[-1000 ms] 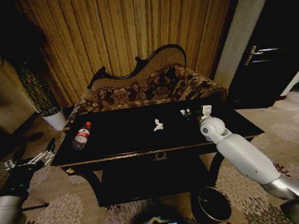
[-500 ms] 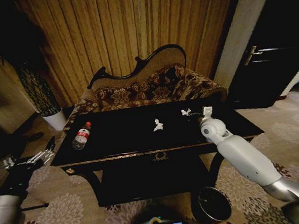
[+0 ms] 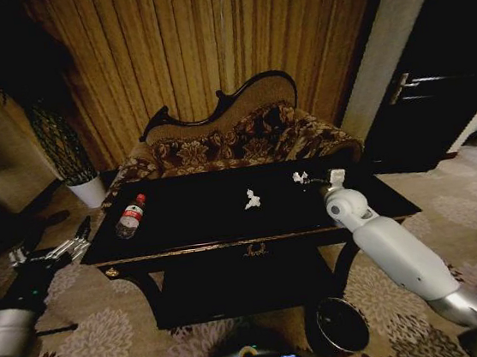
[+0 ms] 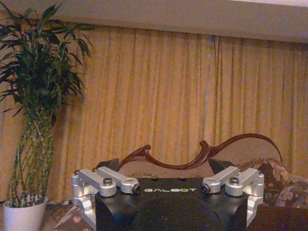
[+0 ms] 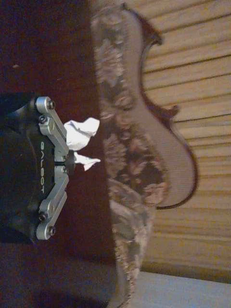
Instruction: Move to the front of the table and place the trash on the table into the trash bin.
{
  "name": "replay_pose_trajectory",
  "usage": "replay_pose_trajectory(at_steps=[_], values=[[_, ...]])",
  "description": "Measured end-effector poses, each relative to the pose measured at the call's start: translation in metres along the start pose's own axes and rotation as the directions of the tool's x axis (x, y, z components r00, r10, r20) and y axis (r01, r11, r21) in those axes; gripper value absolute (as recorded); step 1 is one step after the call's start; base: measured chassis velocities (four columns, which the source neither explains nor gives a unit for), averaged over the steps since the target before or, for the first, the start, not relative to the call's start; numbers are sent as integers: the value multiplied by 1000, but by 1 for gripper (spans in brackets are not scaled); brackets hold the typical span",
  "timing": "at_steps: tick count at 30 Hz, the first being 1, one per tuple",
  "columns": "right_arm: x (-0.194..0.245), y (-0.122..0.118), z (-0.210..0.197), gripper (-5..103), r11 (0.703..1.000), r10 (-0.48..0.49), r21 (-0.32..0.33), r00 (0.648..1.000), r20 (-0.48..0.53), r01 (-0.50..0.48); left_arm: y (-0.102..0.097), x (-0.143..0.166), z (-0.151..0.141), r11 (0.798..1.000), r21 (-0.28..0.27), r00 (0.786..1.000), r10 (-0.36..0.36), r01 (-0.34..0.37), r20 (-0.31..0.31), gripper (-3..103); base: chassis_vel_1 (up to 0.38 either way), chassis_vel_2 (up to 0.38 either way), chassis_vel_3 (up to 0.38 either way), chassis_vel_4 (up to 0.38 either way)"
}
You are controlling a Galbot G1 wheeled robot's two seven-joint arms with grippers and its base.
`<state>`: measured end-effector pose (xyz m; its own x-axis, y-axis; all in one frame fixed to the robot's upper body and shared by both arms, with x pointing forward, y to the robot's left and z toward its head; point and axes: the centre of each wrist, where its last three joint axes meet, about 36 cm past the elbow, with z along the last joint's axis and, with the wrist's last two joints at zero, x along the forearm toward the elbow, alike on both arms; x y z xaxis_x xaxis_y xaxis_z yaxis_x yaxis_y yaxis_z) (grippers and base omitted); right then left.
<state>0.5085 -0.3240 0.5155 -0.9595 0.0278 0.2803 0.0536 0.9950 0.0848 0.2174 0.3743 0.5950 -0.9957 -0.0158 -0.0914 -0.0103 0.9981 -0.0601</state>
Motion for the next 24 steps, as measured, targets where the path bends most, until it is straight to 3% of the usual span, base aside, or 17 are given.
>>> replay_pose_trajectory(at_steps=[3, 6, 10, 15, 24], values=[[26, -12, -4, 0, 999, -39, -27, 994, 106, 42, -3, -3, 2, 1000, 10, 1000, 3, -3, 5, 100, 0, 0, 0, 0], [36, -16, -5, 0, 998, -48, -26, 990, 135, 52, -4, -4, 2, 1000, 13, 1000, 1, -1, 8, 100, 0, 0, 0, 0], [69, -30, 6, 0, 998, -64, 42, 976, 210, 56, -8, -10, 2, 1000, 26, 999, -13, 12, 36, 100, 0, 0, 0, 0], [99, -35, 14, 0, 994, -92, 81, 967, 240, 74, -6, -15, 5, 999, 46, 999, -18, 16, 38, 100, 0, 0, 0, 0], [128, -37, 8, 0, 995, -85, 78, 958, 273, 66, 3, -22, 7, 999, 44, 1000, -16, 16, 8, 100, 0, 0, 0, 0]])
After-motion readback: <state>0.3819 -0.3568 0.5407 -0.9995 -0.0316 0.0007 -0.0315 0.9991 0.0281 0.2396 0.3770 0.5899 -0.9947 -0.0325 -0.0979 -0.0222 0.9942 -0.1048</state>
